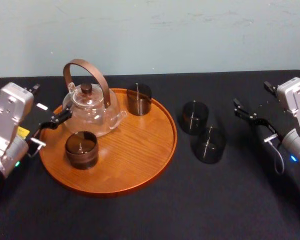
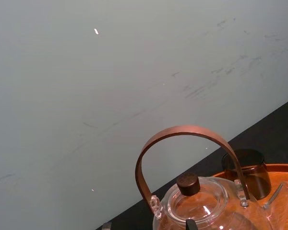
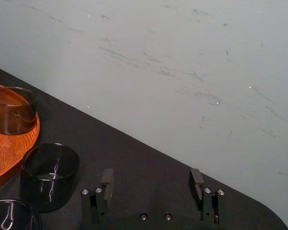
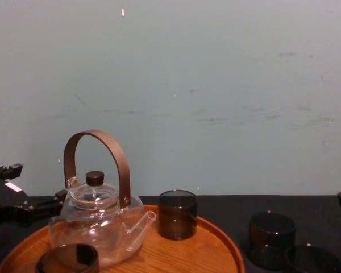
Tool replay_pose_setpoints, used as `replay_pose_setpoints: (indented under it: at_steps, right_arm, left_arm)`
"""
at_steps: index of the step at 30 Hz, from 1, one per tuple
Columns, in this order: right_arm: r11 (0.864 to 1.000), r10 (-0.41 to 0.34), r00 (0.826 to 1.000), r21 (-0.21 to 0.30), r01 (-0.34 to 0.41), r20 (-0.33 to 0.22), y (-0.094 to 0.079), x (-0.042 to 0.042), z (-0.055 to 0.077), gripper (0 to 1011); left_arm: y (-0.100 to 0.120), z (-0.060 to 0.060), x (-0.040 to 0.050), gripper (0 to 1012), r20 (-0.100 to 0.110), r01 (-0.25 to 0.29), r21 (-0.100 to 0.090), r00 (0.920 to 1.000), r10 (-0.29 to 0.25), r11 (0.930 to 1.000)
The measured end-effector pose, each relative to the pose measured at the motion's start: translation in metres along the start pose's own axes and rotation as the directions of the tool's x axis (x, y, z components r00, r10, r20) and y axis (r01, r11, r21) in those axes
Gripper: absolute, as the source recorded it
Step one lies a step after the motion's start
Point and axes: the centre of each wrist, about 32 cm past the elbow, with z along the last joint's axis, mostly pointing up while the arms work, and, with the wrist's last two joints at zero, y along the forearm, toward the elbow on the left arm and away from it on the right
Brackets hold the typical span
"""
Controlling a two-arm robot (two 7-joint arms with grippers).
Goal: Pick up the glass from the table and place it on the tray.
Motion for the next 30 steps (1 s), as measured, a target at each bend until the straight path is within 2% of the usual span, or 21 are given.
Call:
replay_pose_setpoints:
  at_steps: [30]
  right_arm:
    - [1.0,0.0,1.0,0.0,0.0,0.0,0.0,0.0,0.0,1002]
  left_arm:
    - [0.0,0.0,0.0,1001,0.0,0.0,0.0,1.0,0.0,1.0]
